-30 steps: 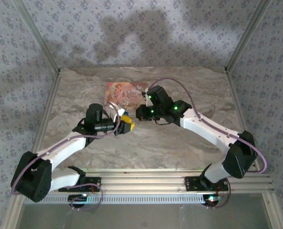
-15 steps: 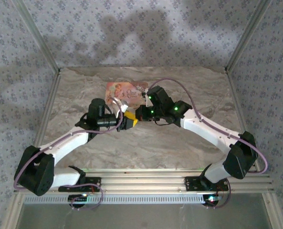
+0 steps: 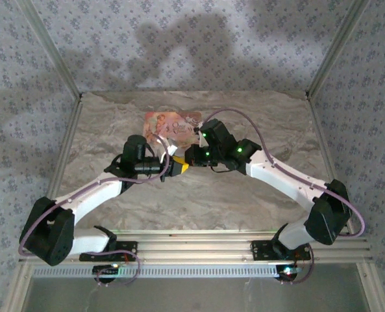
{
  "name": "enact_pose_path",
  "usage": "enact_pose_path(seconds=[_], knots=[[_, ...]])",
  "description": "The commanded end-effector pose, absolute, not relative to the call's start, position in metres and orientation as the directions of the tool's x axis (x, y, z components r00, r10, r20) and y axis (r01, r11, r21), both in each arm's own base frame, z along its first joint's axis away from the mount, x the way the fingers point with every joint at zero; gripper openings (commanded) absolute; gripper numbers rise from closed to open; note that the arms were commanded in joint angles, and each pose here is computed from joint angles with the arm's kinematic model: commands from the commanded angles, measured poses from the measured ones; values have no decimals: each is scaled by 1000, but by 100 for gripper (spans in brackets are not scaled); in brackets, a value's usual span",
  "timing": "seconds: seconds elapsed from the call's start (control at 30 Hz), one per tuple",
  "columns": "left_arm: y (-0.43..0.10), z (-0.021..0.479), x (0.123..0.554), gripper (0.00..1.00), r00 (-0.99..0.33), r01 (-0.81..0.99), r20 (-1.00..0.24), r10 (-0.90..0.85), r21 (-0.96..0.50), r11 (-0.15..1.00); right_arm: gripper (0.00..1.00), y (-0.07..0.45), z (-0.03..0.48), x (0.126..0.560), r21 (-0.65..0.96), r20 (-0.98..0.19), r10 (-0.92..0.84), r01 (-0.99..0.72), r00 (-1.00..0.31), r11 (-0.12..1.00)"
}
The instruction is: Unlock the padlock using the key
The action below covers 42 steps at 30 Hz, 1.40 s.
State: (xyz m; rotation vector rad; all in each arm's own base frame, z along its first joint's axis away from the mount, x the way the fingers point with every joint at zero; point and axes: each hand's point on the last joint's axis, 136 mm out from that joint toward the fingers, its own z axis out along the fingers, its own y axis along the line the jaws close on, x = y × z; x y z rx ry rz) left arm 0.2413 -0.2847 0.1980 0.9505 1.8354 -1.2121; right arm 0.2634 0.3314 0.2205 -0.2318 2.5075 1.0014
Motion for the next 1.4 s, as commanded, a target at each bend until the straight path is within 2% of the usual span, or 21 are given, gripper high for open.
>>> enact_pose_path(seconds=[0.0,0.07,0.13,0.37,0.7,1.03,1.37], knots=[[-286,212,249,0,-458,866,-874,162,-398,303,20,330,234,256,633,-466,16,-321,-884,704],[-283,210,253,0,-490,843,-858,153,-423,332,30,328,240,257,632,-489,29,-332,-872,700],[-278,210,257,0,-537,810,-835,122,-469,352,33,321,251,259,621,-532,51,-349,-845,702],[-259,233,263,0,-652,719,-759,5,-616,322,27,299,253,256,621,-626,112,-407,-772,670],[-260,264,250,0,-795,593,-607,-24,-784,184,25,324,255,245,629,-693,77,-548,-717,552],[-259,288,241,0,-812,574,-583,-33,-807,139,26,345,254,240,611,-712,12,-611,-702,503],[-257,289,234,0,-815,573,-580,-13,-808,141,29,358,264,237,588,-737,-23,-657,-676,471]])
